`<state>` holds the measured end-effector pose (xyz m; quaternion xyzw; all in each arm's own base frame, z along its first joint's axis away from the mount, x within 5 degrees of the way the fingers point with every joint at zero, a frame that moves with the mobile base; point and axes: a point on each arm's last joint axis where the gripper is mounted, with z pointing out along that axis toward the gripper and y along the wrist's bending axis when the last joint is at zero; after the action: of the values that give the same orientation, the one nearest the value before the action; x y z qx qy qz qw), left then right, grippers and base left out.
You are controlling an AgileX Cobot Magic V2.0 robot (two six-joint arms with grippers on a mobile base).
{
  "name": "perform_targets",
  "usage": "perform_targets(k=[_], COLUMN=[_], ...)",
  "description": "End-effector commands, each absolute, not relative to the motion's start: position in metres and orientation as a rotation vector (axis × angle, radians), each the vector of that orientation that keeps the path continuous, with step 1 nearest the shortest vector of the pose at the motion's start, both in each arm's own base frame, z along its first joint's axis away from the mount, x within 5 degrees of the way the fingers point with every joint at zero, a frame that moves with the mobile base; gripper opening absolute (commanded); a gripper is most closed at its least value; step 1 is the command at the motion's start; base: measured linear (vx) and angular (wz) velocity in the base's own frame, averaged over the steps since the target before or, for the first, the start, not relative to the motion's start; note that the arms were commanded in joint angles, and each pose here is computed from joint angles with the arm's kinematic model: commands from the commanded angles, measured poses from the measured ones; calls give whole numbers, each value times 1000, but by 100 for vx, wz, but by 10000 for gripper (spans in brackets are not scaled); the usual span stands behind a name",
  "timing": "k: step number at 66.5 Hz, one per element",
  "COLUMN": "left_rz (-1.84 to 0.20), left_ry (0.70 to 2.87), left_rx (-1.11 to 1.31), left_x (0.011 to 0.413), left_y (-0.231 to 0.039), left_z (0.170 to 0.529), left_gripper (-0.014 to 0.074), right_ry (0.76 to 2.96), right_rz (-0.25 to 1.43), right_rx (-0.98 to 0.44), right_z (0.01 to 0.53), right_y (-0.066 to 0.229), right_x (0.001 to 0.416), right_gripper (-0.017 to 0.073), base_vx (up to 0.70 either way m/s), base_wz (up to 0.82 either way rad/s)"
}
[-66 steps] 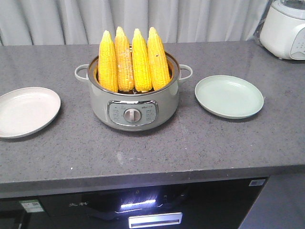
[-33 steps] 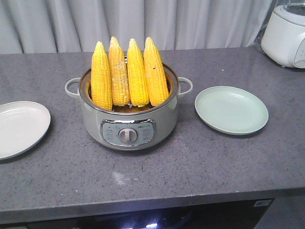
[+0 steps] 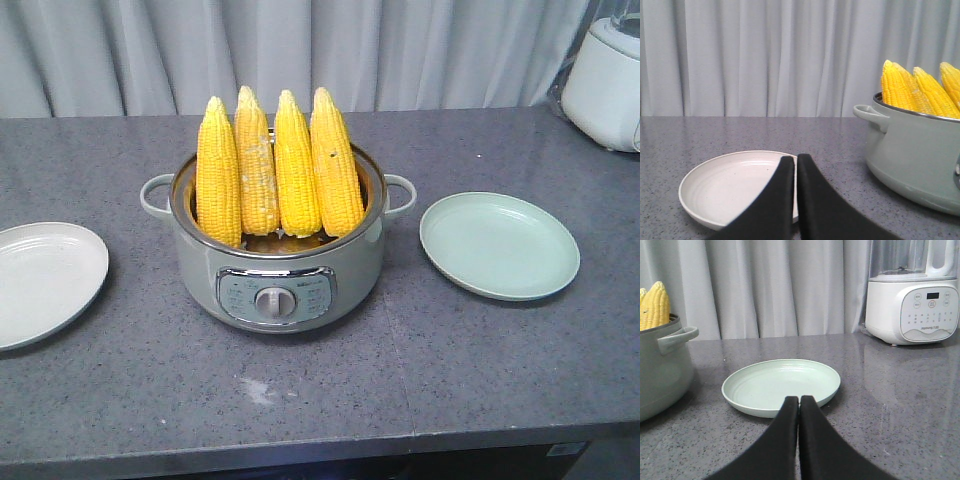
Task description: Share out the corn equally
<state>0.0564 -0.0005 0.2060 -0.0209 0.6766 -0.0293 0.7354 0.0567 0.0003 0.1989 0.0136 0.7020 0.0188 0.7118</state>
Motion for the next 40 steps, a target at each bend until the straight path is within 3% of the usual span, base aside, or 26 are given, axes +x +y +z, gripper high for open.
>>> perform_targets(k=[1,40], left_rz=[-75,-75], left_ry=[1404,1404], left_rx=[-41,-41], left_x=[55,55], left_y=[-1,-1], left_z=[210,210], left_gripper=[-6,-6], right_ry=[1481,1481], right_rz=[37,37], right_rx=[26,26], right_z=[204,204], right_y=[0,0], right_x=[56,56], right_gripper=[-11,-11], base_vx=[2,1], base_wz=[3,5])
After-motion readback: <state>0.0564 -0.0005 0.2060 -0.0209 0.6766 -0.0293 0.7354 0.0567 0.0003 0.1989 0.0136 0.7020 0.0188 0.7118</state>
